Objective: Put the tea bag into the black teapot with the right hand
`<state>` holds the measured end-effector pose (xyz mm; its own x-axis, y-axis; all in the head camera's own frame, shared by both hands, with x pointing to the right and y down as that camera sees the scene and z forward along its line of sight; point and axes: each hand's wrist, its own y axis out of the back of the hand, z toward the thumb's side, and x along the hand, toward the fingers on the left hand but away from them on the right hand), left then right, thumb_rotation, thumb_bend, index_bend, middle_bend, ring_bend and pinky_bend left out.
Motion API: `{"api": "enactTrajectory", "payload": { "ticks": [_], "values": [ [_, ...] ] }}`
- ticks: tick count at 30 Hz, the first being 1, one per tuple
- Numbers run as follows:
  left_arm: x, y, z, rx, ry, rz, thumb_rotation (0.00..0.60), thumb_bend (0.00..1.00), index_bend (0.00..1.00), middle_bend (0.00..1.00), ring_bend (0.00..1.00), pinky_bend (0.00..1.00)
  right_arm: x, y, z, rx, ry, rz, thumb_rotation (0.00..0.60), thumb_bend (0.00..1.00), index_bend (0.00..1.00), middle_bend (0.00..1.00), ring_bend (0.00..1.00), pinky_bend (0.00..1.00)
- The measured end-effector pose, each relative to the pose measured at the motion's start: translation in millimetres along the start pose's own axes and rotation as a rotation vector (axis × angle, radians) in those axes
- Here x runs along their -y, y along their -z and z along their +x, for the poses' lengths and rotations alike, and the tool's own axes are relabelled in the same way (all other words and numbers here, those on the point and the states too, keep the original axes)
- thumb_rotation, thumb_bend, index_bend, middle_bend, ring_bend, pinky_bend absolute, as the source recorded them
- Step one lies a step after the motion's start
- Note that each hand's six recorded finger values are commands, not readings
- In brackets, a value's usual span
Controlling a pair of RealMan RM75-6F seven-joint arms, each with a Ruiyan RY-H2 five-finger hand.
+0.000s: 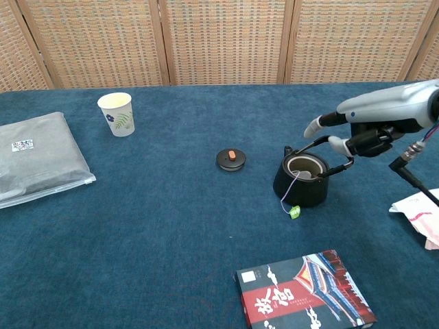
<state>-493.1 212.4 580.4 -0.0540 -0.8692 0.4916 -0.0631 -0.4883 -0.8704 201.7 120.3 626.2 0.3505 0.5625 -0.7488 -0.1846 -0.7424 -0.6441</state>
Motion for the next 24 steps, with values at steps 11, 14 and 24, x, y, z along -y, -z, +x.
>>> {"api": "enactTrajectory", "payload": {
  "ticks": [11, 14, 24],
  "values": [
    [-3.9, -1.3, -3.2, 0.005, -0.047, -0.013, 0.600, 0.41, 0.00, 0.00, 0.00, 0.00, -11.7, 25.9, 40.5, 0.073, 0.250, -0.131, 0.066, 0.69, 0.09, 0.53, 0.49, 0.65],
    [-3.3, -1.8, -4.7, 0.006, -0.063, -0.018, 0.600, 0.41, 0.00, 0.00, 0.00, 0.00, -12.0, 42.9, 61.0, 0.127, 0.360, -0.157, 0.072, 0.66, 0.09, 0.44, 0.39, 0.55],
    [-3.0, -6.8, -9.8, 0.023, -0.076, -0.025, 0.600, 0.41, 0.00, 0.00, 0.00, 0.00, 6.8, 73.3, 100.9, 0.258, 0.541, -0.167, 0.089, 0.63, 0.09, 0.22, 0.12, 0.28]
  ]
}}
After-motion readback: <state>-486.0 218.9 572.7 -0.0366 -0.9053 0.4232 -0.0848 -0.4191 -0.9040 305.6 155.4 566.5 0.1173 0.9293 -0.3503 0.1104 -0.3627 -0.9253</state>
